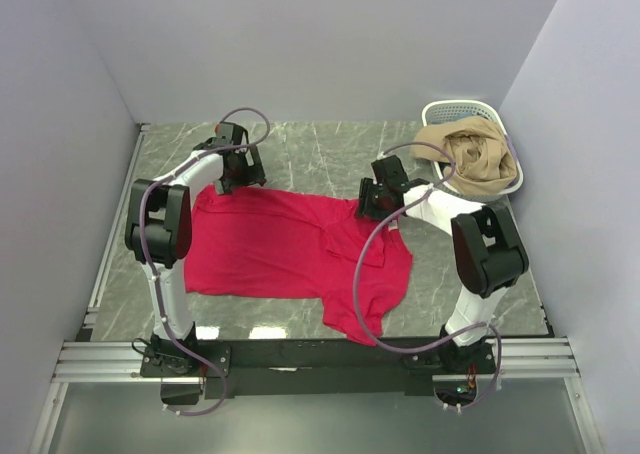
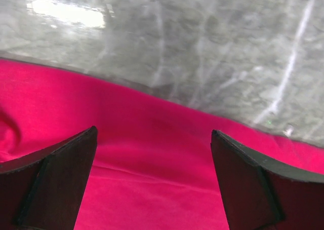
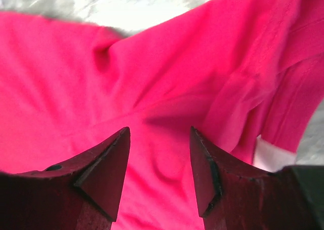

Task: Fold and stack the t-shirts
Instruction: Fold the tshirt

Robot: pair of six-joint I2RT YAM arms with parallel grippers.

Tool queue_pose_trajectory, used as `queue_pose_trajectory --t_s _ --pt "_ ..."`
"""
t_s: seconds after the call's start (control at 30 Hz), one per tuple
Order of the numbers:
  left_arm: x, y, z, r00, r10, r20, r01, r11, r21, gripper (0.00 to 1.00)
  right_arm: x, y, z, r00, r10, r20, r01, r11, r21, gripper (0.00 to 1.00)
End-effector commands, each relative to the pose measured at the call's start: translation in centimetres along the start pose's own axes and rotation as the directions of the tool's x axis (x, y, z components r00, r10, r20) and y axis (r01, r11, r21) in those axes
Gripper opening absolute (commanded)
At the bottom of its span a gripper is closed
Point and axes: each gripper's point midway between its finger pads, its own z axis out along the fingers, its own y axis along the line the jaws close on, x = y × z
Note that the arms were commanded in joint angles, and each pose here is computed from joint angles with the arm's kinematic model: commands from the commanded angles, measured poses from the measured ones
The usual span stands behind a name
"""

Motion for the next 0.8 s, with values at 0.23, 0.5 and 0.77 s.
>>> queue_pose_trajectory --t_s 0.23,0.5,0.77 --pt "0.1 2.8 2.2 0.998 -0.057 -0.019 0.055 0.997 -0.056 0.99 -0.7 -5.6 1.7 0.995 0.098 -0.006 -0.096 0.984 0.149 0.6" --pt "-0.2 4.8 3.5 0.994 -0.101 -0.043 0.098 0.993 -0.07 0.99 -3.2 -5.9 2.7 0.983 0.184 -0.007 -0.181 0.972 0.151 0.62" --pt "-1.0 5.8 5.2 0.988 -0.137 -0.066 0.133 0.989 -0.071 0.99 -2.8 -6.5 3.0 0.973 0.225 -0.053 -0.213 0.962 0.173 0.59"
